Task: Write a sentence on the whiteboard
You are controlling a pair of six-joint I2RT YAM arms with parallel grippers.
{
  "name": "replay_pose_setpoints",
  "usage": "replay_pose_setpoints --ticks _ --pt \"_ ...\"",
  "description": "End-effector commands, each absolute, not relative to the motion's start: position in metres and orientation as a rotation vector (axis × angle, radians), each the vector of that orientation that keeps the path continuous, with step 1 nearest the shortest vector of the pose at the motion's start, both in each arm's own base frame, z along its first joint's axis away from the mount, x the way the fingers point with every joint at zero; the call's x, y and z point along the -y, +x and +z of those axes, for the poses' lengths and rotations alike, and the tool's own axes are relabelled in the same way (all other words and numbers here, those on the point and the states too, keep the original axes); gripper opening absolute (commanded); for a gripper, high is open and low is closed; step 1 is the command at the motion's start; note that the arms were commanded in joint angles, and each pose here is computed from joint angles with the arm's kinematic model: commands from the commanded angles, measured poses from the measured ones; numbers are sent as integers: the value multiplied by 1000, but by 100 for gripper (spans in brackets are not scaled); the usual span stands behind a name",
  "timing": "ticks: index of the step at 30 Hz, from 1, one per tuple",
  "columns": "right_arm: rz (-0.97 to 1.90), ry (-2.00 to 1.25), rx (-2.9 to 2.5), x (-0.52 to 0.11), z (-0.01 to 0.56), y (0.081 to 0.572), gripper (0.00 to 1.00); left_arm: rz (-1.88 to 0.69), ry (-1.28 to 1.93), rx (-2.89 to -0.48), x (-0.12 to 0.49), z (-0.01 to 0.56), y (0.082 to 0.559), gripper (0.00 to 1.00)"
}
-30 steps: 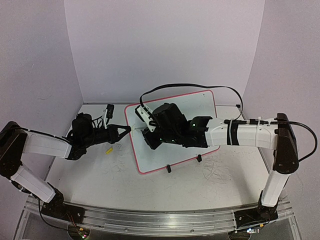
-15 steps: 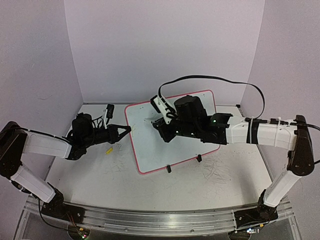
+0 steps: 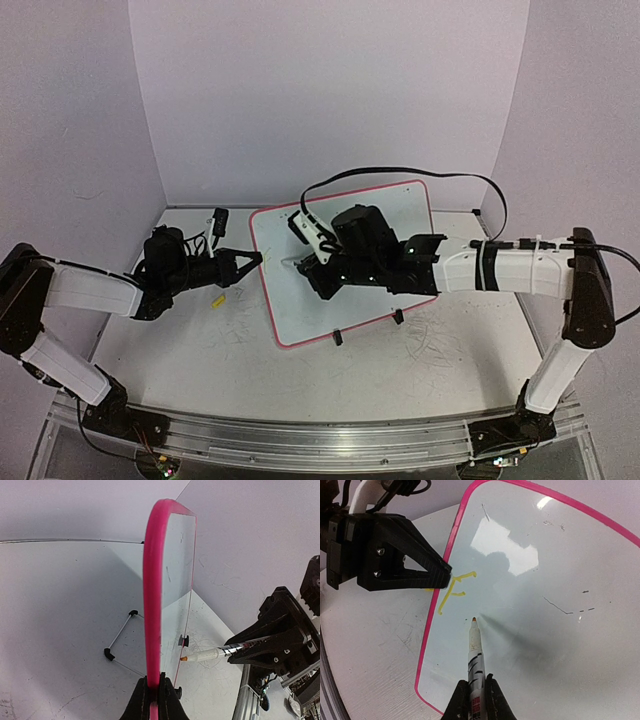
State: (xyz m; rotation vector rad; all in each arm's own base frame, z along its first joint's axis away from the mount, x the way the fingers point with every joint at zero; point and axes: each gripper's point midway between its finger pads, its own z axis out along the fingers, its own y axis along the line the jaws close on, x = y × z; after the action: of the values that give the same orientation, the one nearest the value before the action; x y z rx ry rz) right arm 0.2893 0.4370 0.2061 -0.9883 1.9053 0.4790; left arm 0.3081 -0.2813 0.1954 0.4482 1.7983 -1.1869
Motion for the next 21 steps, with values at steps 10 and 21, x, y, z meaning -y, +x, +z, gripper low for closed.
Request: replay_pose_setpoints --ticks 10,21 --pt "506 -991 -1847 -453 227 291 0 -1185 479 -1730 282 215 306 0" --pt "479 -963 -1854 -449 228 294 0 -1186 478 -1728 282 216 307 0"
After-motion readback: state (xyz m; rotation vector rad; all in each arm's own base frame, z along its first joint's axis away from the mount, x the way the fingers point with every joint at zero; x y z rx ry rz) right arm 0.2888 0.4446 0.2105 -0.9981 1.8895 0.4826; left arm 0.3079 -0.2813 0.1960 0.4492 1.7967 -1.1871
